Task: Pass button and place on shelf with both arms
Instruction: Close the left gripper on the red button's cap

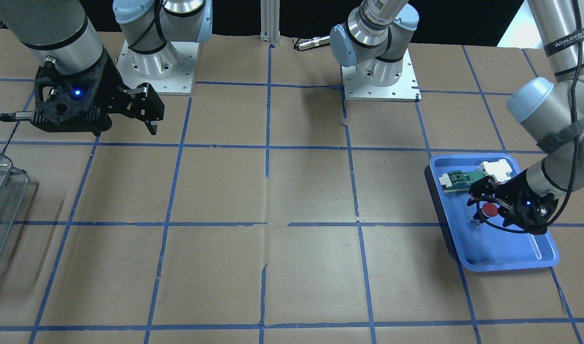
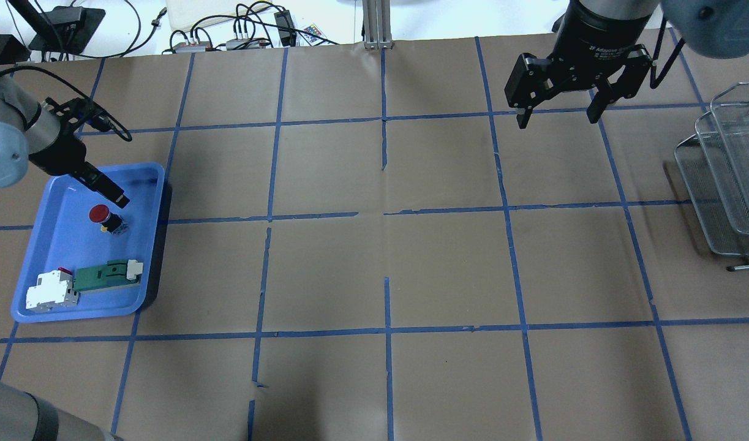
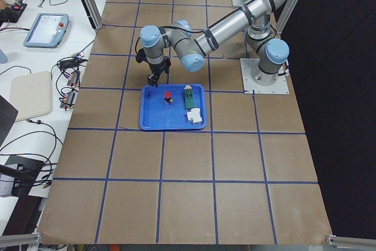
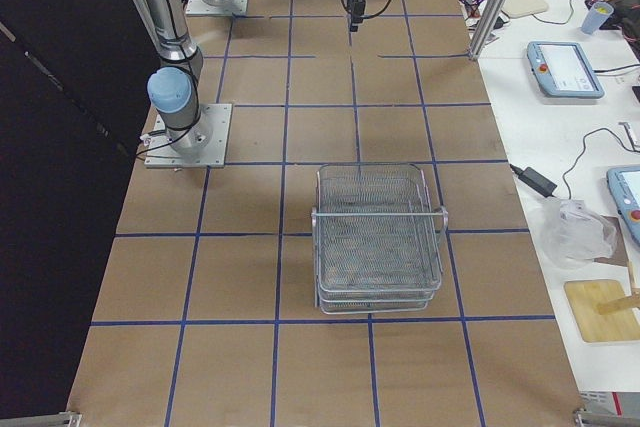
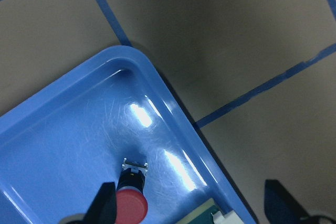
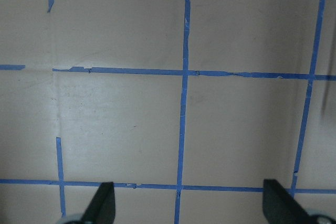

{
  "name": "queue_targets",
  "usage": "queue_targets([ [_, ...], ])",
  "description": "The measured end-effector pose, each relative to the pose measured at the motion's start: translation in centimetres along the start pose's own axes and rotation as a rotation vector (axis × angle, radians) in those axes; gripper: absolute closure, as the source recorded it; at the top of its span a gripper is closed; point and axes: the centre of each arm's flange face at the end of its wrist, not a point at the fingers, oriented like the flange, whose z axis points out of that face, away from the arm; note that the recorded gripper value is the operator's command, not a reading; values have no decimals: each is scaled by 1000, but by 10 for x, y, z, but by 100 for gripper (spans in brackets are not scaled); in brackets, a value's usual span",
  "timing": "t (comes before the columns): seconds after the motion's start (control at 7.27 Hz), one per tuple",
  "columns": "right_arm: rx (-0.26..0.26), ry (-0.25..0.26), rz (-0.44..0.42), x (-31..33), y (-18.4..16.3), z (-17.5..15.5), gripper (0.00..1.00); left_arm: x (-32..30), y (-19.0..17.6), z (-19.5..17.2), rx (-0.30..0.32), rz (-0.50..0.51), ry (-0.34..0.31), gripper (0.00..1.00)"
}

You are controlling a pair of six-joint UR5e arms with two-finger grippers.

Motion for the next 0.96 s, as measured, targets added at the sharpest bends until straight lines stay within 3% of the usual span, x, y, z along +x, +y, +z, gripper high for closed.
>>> queue_targets([
  [0.28,0,-1,-1,0,0,0,0,-10,22,18,18,8,19,0],
  [0.41,1,-2,-1,0,0,1,0,-9,23,22,31,2,28,9],
  [0.69,5,-5,4,0,-1,1,0,-9,23,27,40,1,35,74],
  [0.96,27,-5,9,1,-4,0,0,-10,22,26,44,11,24,95],
])
